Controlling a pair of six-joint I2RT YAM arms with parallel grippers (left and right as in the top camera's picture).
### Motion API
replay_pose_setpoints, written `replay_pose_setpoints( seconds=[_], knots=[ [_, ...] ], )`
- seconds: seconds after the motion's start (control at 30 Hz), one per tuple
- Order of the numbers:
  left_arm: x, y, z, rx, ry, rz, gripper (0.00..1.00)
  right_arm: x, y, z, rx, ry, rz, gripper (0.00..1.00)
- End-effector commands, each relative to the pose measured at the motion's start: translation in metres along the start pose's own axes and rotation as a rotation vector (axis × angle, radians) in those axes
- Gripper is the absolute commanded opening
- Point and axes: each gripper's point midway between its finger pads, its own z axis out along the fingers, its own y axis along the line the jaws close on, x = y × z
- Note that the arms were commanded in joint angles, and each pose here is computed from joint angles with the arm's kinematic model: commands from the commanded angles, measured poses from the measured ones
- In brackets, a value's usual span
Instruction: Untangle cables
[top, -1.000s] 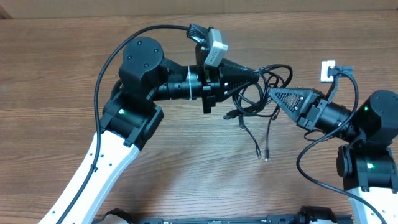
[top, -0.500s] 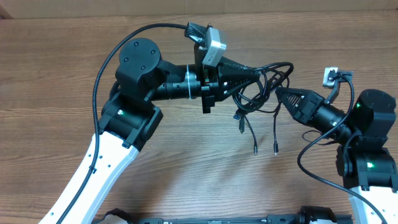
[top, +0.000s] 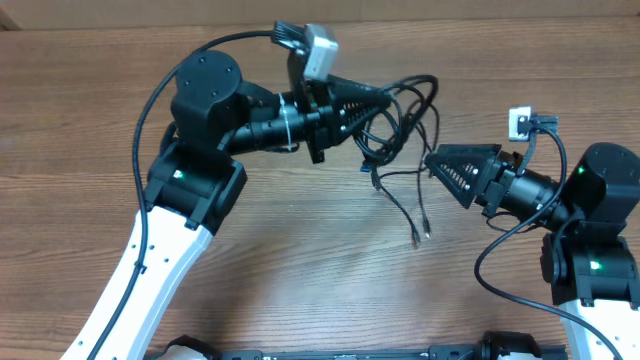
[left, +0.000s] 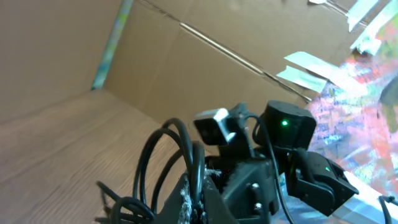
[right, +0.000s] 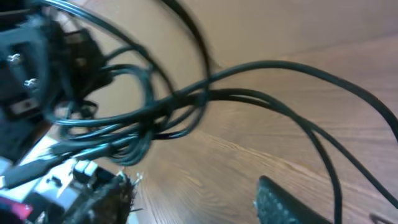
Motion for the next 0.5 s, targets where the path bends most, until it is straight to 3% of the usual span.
replay_pose_setpoints(
  seconds=[0.0,0.07,0.47],
  knots=[
    [-0.008,-0.015,-0.004,0.035,-0.005,-0.017,0.04,-0.004,0.016,-0.002,-0.064,0.0,-0.118,0.67],
    [-0.004,-0.021,-0.004,0.068,0.014,-0.026,0.04,-0.009,0.018,-0.002,-0.066,-0.02,-0.177,0.75],
    [0.003,-0.035,-0.001,0.13,0.053,-0.091,0.04,-0.032,0.017,-0.003,-0.012,-0.112,-0.3,0.98]
  ],
)
